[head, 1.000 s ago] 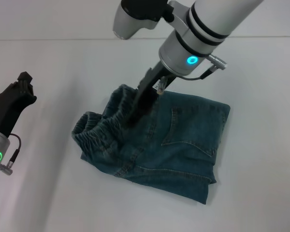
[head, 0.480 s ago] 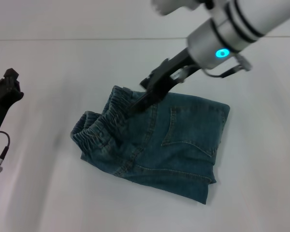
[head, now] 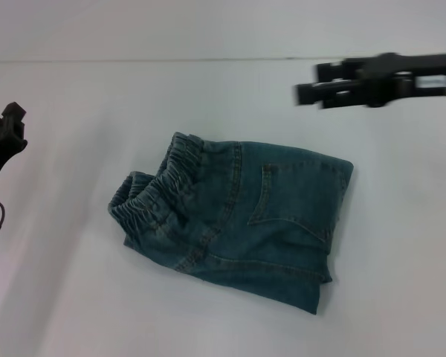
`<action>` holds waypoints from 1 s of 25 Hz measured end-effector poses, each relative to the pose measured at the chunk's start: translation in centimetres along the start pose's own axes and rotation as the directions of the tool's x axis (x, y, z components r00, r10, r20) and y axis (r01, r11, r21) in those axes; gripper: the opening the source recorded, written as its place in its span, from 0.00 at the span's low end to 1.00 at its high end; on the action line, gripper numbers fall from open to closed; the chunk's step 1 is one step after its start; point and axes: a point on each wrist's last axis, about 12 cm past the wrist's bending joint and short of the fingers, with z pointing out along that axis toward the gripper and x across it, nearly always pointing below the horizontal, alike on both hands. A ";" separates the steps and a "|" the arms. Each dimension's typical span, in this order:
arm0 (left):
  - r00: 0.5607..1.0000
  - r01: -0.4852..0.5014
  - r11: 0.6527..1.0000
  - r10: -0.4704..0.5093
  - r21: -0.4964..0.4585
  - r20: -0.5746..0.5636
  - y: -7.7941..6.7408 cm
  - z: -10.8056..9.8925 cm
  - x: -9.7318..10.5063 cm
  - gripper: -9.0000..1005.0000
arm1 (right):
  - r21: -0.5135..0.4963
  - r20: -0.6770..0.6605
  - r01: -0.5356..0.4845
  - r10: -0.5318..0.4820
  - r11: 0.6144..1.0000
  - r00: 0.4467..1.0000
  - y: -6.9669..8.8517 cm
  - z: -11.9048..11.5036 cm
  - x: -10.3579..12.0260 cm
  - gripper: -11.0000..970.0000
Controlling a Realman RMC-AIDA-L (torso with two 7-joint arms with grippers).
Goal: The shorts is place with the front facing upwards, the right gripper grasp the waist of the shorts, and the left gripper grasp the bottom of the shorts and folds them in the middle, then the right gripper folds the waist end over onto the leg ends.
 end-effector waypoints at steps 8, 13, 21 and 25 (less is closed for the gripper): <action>0.993 -0.003 0.952 0.039 0.306 -0.110 -0.2 -2.0 -3.8 0.12 | 0.028 0.179 -0.129 0.122 0.991 0.976 -0.6 -6.0 7.6 0.93; 0.951 -0.054 0.837 0.210 0.544 -0.229 -1.6 -3.4 -5.9 0.20 | -0.021 0.170 -0.080 0.083 0.997 0.982 0.5 -6.6 10.4 0.93; 0.812 0.057 0.778 0.329 0.626 -0.483 -2.4 -4.6 -6.9 0.49 | -0.053 0.040 -0.059 0.061 0.997 0.997 1.0 -6.1 13.5 0.93; 0.787 0.075 0.783 0.333 0.617 -0.519 -2.4 -5.0 -7.0 0.67 | -0.032 0.021 -0.079 0.080 0.996 0.997 0.7 -5.6 14.3 0.93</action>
